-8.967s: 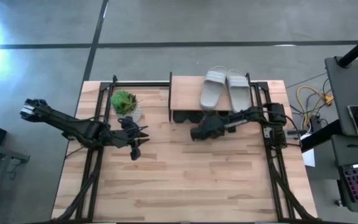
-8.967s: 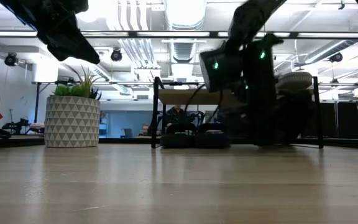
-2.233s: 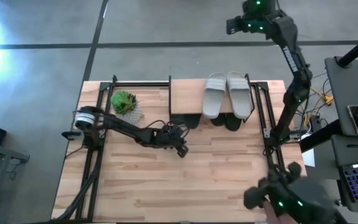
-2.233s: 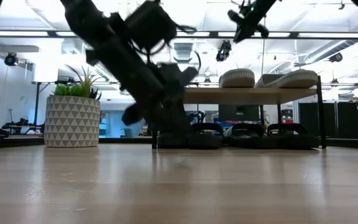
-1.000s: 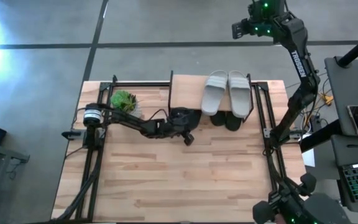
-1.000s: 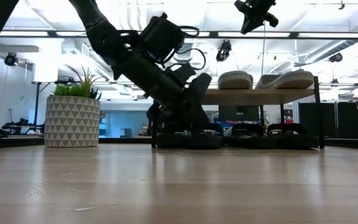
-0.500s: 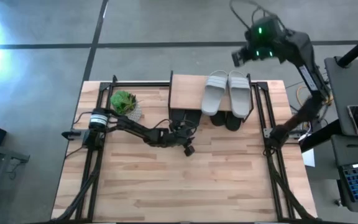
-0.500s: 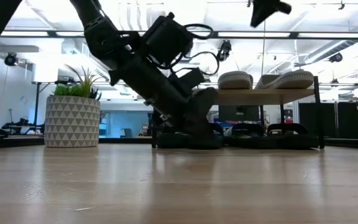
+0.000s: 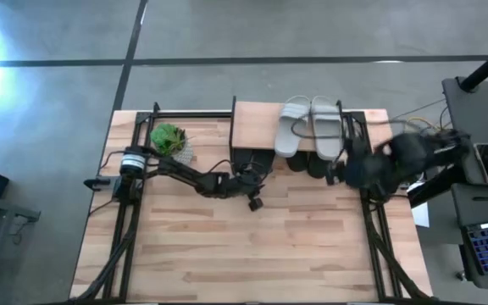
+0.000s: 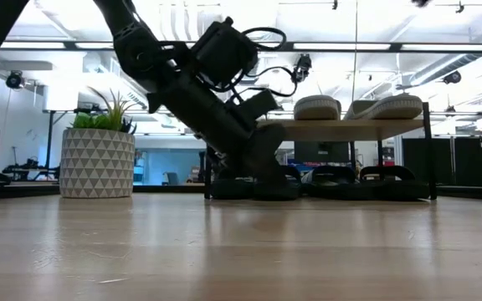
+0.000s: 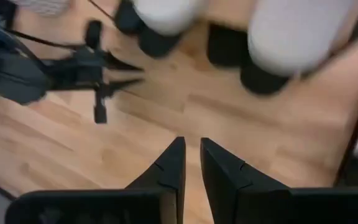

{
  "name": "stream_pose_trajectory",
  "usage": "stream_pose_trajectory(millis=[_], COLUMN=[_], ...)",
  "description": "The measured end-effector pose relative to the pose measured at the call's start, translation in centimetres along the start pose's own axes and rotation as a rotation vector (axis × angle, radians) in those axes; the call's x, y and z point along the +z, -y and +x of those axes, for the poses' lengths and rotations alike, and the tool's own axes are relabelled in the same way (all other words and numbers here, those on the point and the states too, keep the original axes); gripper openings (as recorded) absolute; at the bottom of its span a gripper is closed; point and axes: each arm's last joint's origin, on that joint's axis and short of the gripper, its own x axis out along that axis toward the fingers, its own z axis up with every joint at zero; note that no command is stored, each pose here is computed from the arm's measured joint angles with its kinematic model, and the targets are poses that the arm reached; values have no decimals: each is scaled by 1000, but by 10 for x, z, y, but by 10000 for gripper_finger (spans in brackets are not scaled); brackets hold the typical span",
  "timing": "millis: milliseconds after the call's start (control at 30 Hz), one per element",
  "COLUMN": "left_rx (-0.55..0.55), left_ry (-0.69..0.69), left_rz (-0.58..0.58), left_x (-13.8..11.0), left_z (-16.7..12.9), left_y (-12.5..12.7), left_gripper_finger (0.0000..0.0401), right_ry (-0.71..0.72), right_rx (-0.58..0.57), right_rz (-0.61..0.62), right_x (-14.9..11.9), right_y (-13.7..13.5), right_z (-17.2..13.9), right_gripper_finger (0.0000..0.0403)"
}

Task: Pick and place slides into the shelf
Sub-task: Put the black slipper under the shelf

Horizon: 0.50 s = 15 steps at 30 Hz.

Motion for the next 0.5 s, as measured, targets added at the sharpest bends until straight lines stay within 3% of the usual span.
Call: stream_pose_trajectory(millis=[200, 500], left_rx=[2, 20], left_ry=[0, -12], left_rz=[140, 222], left_x=[1, 2], left_z=[3, 8], left_y=[-6, -19], left_gripper_finger=[67, 67], right_ry=[-34, -91], right_rx=[-131, -279], right_rz=[95, 16], right_x=[-66, -112], right_y=[-2, -20], right_z=[36, 78], right_gripper_finger=[43, 43])
